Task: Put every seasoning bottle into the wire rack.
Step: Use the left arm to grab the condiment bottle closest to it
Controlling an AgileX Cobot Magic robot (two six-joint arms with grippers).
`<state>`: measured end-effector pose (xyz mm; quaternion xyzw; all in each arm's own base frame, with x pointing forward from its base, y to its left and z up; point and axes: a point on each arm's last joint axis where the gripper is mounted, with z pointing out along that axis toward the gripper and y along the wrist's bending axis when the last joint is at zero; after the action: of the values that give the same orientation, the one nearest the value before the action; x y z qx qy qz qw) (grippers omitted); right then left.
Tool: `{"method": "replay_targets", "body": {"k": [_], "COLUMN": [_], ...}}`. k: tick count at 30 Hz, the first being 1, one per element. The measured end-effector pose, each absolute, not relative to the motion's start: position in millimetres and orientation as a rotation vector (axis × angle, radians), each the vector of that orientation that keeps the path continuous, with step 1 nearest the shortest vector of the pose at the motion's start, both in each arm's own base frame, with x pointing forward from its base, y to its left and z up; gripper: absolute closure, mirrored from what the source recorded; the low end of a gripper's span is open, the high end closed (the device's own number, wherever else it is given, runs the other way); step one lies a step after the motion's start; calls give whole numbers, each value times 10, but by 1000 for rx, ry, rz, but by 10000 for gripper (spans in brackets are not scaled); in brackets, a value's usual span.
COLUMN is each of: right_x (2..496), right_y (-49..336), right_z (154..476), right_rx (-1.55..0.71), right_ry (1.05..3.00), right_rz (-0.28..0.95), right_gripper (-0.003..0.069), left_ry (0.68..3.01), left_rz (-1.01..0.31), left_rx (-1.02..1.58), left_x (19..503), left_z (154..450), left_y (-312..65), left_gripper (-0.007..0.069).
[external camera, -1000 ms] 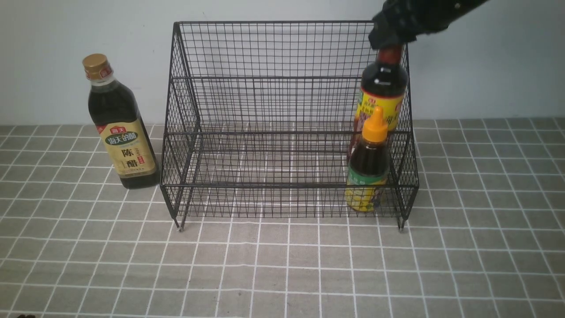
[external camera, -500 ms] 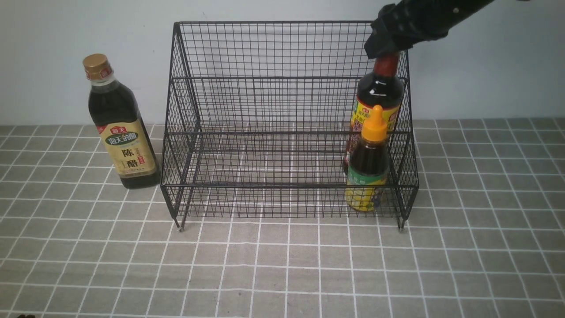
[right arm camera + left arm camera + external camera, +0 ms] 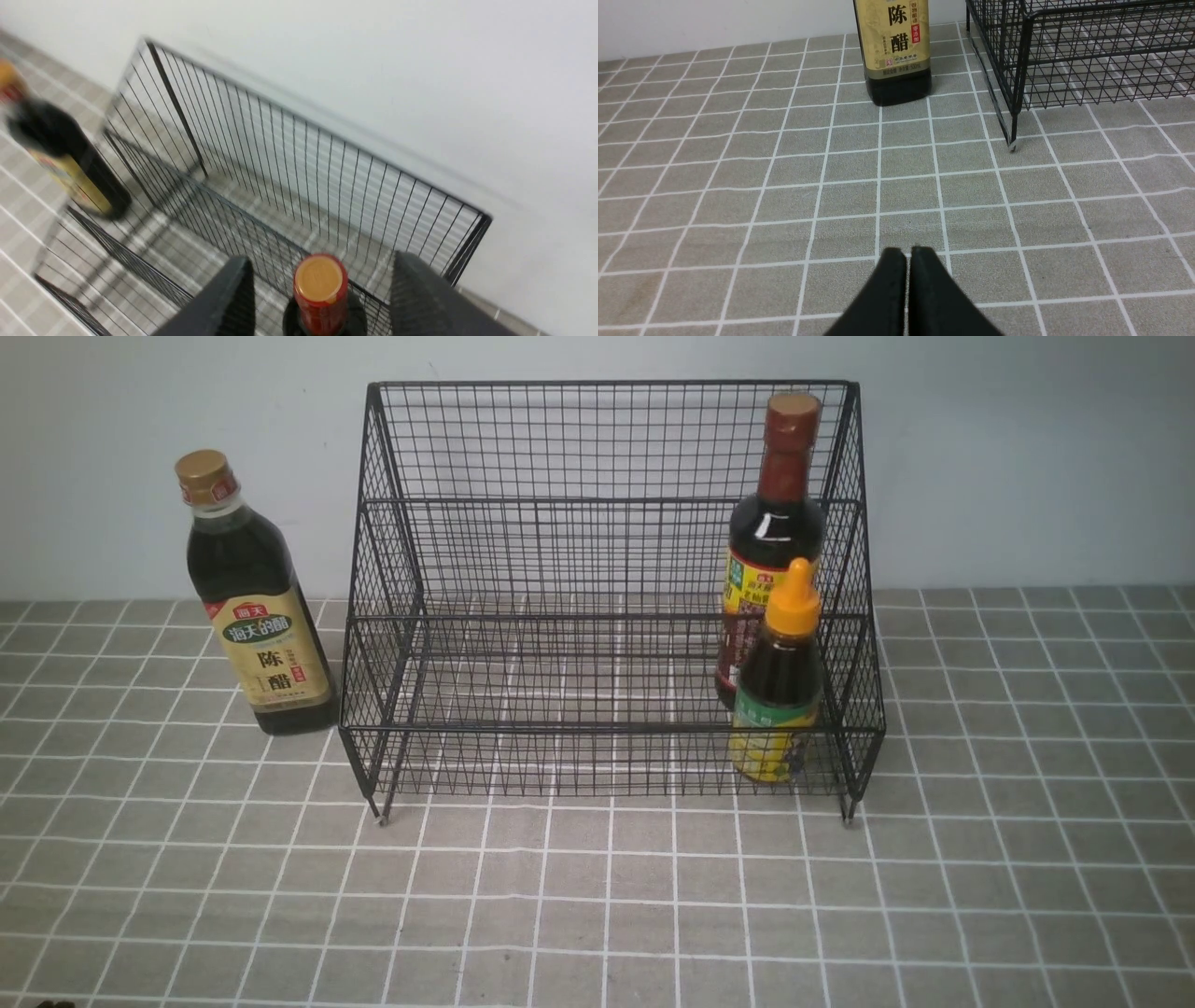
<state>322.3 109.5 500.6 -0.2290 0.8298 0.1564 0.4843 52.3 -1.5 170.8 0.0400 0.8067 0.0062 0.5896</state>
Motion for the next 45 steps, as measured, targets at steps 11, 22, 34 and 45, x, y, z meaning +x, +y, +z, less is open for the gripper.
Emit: {"method": "replay_targets", "body": {"k": [11,22,34,45], "right_x": [1873,689,226,109], "right_y": [607,209,63,26], "right_z": [5700,4820,3462,3335], "right_rx": [-363,-174,-79,-63], "right_ry": [1853,1591,1227,1067], "right_rz": [273,275,337,343], "right_gripper": [666,670,670,670], "left_ry": [1878,1713,1391,1167], "left_rz": [16,-77,-125,-155], "left_rx": [94,11,-39,-85], "left_x": [523,557,552,523], "left_z": [1708,1850,2142,2616], "left_y": [-15,-34,-23,4], "left_gripper": [632,632,632,632]}}
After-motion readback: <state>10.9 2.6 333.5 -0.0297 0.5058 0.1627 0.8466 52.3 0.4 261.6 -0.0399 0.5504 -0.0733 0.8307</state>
